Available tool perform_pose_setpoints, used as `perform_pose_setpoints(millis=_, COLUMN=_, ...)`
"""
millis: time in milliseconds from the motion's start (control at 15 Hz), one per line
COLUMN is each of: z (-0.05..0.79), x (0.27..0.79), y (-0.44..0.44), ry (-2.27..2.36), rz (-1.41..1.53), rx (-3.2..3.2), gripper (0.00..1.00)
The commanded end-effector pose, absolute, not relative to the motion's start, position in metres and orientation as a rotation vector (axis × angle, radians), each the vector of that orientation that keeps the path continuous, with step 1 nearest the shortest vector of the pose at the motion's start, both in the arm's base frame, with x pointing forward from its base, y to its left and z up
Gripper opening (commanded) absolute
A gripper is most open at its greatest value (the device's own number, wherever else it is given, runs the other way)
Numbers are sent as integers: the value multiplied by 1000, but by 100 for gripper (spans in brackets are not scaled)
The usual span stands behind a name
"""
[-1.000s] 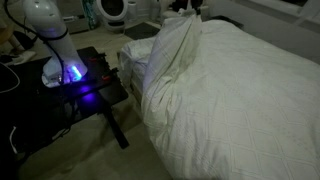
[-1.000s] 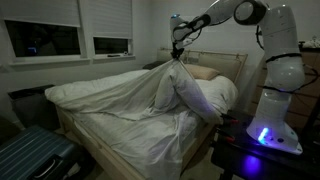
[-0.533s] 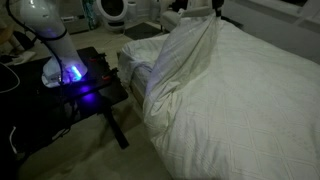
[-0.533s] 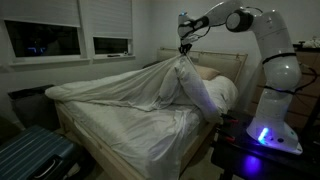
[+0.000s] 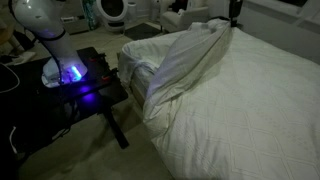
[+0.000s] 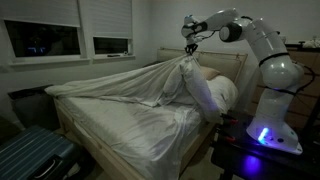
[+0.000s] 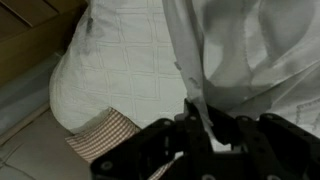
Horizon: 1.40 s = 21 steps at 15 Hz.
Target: Move the left side of the blanket to the right
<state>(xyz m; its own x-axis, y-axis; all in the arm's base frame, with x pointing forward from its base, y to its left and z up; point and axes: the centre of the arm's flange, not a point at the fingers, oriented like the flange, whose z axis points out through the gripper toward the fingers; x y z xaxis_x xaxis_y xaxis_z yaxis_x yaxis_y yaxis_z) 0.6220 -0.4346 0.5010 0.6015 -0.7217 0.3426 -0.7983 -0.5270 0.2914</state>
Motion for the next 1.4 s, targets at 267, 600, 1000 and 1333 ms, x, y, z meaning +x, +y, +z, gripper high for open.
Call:
perform_pose_setpoints(millis=267, z=603, x=621, y=-464, ry=-854, rz=103, rx=2556, gripper=61)
perform_pose_setpoints(millis=600, z=597, x=648, y=-320, ry=-496, rz=131, rx=2726, gripper=99)
perform_pose_setpoints(millis=1000, z=511, x=679, y=-185, ry=-31, rz=76, rx=2839, gripper=100)
perform_pose_setpoints(millis=1333, z=422, x=684, y=-171, ry=310, rz=-178, rx=2807, gripper=100)
